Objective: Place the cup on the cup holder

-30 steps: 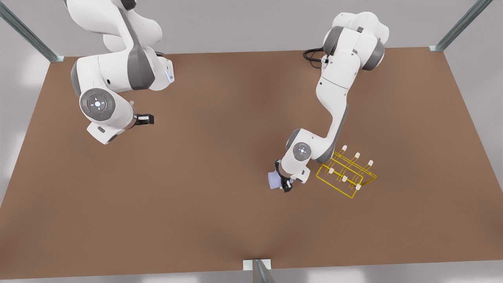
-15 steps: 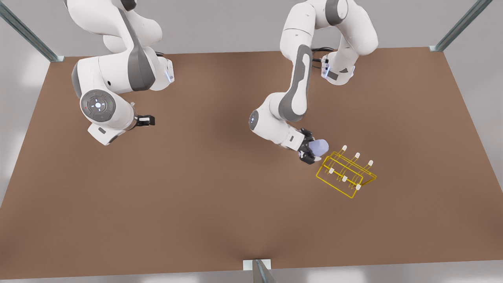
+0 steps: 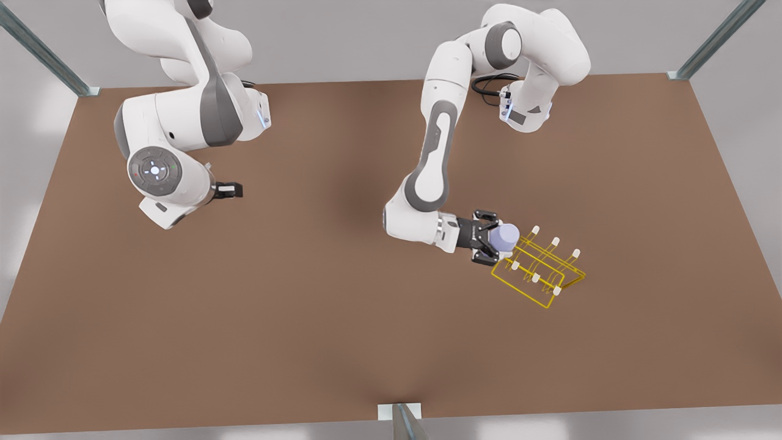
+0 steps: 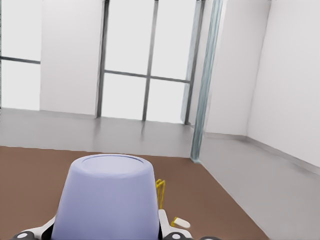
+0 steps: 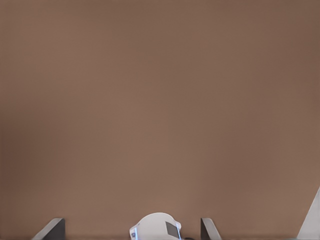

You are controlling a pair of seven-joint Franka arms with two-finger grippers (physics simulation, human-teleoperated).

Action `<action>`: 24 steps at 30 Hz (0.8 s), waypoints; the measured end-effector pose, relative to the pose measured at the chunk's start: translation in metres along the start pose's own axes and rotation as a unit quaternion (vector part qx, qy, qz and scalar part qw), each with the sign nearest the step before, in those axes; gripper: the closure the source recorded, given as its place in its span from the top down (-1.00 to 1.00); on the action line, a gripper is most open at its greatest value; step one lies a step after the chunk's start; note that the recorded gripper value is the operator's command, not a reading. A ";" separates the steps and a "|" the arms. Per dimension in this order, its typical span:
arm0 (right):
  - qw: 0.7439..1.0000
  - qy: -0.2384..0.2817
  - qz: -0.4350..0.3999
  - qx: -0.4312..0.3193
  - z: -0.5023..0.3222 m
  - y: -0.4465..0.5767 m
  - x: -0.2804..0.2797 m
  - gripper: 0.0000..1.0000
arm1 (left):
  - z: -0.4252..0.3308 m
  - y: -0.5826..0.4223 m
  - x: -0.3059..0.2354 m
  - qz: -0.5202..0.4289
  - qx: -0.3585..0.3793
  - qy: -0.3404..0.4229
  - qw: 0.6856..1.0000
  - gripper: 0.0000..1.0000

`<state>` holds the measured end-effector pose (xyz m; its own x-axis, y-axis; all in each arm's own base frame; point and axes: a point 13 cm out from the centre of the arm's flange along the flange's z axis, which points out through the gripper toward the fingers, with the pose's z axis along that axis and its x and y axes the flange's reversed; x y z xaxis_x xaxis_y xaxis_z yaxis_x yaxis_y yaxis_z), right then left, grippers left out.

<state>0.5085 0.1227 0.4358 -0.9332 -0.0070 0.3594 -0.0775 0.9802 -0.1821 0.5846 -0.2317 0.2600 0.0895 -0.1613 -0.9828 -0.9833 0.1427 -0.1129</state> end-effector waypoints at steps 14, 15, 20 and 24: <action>1.000 0.002 0.000 0.002 0.003 0.002 -0.003 1.00 | 0.054 -0.019 0.043 0.027 -0.013 -0.021 0.999 0.37; 1.000 0.002 0.000 0.002 0.003 0.002 -0.003 1.00 | 0.057 -0.019 0.045 0.029 -0.015 -0.021 0.999 0.37; 1.000 0.001 -0.001 0.002 0.004 0.005 -0.004 1.00 | 0.064 -0.020 0.050 0.031 -0.015 -0.020 0.999 1.00; 1.000 0.002 -0.002 0.003 0.005 0.006 -0.005 1.00 | 0.061 -0.020 0.051 0.033 -0.012 -0.020 0.999 1.00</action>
<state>0.5112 0.1277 0.4278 -0.9311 -0.0095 0.3646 -0.0829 0.9790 -0.1862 0.6187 -0.1829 0.2034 0.0307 -0.1133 -0.9931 -0.9906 0.1291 -0.0453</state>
